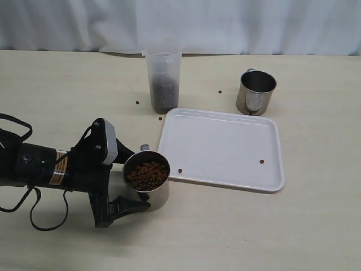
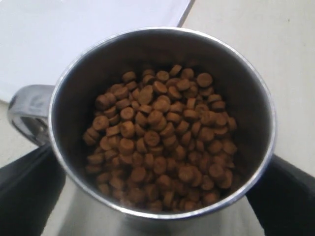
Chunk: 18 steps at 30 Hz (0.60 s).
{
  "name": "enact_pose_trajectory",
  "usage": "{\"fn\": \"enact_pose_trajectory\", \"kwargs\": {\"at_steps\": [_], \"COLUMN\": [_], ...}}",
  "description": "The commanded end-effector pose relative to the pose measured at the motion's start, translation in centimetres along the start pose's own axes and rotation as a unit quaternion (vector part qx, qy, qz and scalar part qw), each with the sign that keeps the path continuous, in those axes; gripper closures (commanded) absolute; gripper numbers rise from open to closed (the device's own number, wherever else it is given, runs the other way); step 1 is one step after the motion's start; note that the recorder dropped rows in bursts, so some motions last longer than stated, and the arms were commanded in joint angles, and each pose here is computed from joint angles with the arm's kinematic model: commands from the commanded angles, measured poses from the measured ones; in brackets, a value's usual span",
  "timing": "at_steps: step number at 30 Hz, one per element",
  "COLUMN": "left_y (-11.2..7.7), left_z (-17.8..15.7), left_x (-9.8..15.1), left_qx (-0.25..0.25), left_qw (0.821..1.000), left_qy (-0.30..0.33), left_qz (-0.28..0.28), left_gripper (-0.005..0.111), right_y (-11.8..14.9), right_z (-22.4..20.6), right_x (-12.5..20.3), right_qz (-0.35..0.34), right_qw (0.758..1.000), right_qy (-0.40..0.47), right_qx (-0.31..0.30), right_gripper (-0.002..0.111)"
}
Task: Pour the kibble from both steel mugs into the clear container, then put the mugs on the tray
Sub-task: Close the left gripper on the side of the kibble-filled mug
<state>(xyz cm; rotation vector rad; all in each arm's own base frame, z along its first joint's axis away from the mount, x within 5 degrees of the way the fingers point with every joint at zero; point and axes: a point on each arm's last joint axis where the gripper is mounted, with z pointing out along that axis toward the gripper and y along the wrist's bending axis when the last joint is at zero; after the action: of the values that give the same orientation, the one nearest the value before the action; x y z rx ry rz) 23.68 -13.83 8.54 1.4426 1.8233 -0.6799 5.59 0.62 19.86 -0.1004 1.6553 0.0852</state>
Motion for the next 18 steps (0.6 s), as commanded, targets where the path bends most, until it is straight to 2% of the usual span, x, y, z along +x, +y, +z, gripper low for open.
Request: {"fn": "enact_pose_trajectory", "kwargs": {"at_steps": [1, 18], "left_y": [-0.04, -0.47], "left_z": [0.22, 0.2], "left_x": [-0.32, -0.42], "left_qx": [0.004, 0.027], "left_qw": [1.0, 0.999], "left_qy": [-0.009, -0.015], "left_qz": [0.001, 0.026], "left_gripper": [0.003, 0.003], "right_y": [0.02, 0.02], "right_z": [0.0, 0.0], "right_x": [0.15, 0.15], "right_qz": [0.001, 0.001], "right_qw": [1.0, 1.0], "right_qy": [0.002, 0.002], "right_qx": [-0.002, -0.002], "right_gripper": [0.103, 0.103]}}
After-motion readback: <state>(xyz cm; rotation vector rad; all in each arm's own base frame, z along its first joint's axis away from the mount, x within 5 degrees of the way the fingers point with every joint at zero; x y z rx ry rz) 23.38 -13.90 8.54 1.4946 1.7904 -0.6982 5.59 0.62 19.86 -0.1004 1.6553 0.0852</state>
